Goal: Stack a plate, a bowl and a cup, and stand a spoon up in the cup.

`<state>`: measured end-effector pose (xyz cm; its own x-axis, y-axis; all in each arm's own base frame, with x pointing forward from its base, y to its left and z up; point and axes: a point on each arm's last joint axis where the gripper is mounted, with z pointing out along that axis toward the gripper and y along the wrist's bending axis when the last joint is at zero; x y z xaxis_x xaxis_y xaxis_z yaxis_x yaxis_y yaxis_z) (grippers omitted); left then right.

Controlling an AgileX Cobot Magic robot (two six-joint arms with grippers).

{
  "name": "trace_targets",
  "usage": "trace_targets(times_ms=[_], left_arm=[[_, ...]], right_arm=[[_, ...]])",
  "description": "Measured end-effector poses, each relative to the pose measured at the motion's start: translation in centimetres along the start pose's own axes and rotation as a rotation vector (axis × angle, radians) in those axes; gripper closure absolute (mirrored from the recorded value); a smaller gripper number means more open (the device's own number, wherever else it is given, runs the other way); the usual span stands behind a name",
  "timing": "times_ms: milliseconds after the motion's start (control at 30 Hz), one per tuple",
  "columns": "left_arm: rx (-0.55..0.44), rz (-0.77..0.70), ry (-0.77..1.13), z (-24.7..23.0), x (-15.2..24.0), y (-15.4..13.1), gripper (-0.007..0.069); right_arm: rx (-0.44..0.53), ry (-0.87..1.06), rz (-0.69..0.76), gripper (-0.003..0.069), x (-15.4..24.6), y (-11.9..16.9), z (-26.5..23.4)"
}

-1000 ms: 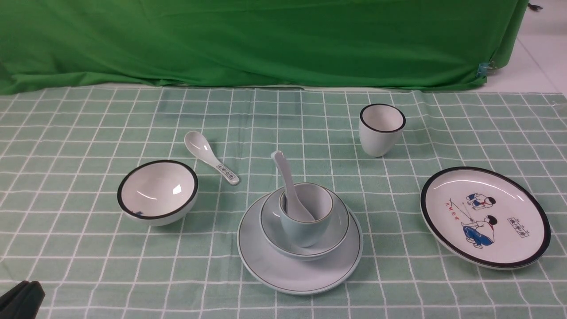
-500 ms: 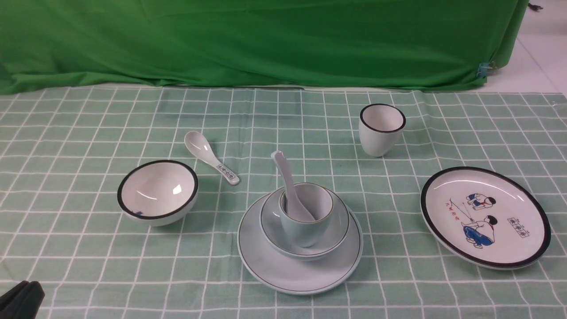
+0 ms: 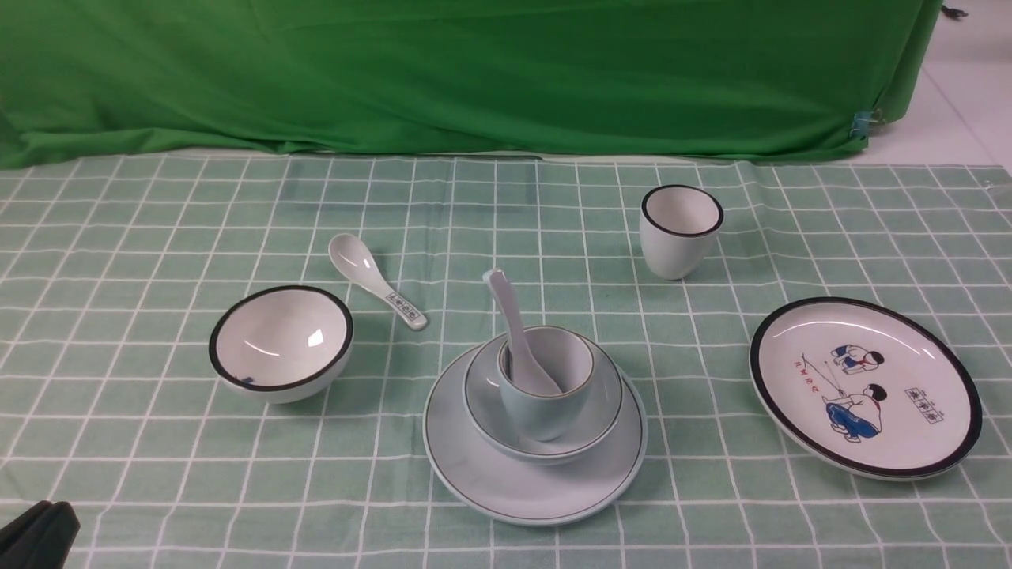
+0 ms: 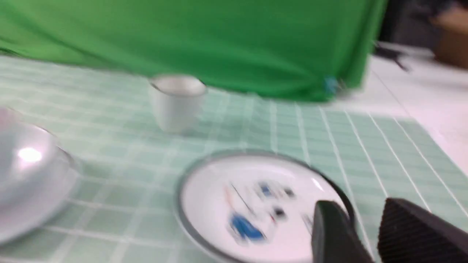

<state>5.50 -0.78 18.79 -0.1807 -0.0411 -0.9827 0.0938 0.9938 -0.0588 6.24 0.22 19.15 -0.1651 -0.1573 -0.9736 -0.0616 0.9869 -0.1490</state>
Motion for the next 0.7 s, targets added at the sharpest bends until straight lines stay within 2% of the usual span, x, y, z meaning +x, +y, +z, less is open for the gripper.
trace_targets(times_ms=[33, 67, 167, 700], left_arm=[[0.000, 0.000, 0.000, 0.0, 0.0, 0.0, 0.0608], [0.000, 0.000, 0.000, 0.0, 0.0, 0.0, 0.0608], [0.000, 0.000, 0.001, 0.0, 0.0, 0.0, 0.0608], [0.000, 0.000, 0.002, 0.0, 0.0, 0.0, 0.0608]], right_arm=[[-0.074, 0.047, -0.010, 0.0421, 0.7, 0.0, -0.1], [0.023, 0.091, 0.007, 0.0421, 1.0, -0.1, -0.2], [0.052, 0.132, 0.016, 0.0421, 1.6, -0.2, -0.6], [0.012, 0.163, 0.029, 0.0421, 2.0, 0.1, -0.7]])
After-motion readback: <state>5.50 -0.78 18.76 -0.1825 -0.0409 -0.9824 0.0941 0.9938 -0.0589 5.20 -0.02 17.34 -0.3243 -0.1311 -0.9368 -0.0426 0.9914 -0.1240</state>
